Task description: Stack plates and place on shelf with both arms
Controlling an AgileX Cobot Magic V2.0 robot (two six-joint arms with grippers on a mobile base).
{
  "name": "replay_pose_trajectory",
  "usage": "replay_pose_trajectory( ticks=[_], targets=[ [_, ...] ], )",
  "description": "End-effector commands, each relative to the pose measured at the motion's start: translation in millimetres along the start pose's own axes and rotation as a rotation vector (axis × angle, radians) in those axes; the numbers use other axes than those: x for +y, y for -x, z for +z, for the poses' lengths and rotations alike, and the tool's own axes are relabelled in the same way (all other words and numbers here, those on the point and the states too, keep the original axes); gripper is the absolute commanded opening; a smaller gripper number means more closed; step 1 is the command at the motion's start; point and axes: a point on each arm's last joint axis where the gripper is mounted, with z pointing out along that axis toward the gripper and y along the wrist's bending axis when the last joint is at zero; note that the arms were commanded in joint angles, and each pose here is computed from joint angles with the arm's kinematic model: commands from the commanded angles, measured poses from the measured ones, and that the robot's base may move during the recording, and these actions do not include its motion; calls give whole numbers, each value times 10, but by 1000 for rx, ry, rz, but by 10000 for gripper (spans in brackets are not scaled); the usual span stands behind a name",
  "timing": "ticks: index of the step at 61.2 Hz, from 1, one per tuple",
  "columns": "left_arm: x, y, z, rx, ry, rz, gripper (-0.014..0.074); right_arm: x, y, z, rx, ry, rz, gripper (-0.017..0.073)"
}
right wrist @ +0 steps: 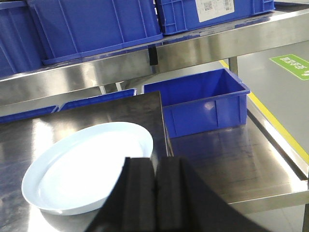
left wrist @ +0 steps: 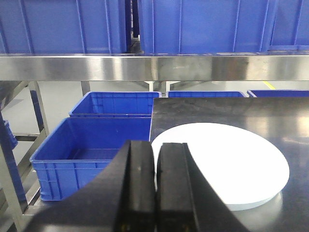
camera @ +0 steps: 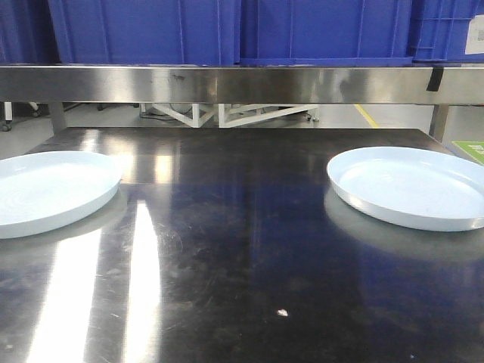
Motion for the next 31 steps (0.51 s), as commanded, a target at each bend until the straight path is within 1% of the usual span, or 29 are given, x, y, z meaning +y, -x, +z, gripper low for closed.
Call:
replay_pose_trajectory(
  ticks=[1, 31],
  targets=[
    [1, 10, -5, -73, 0, 0, 97, 32, 142, -31, -121, 25, -9, 55],
    [1, 10, -5, -73, 0, 0, 97, 32, 142, -31, -121, 25, -9, 55]
  ],
)
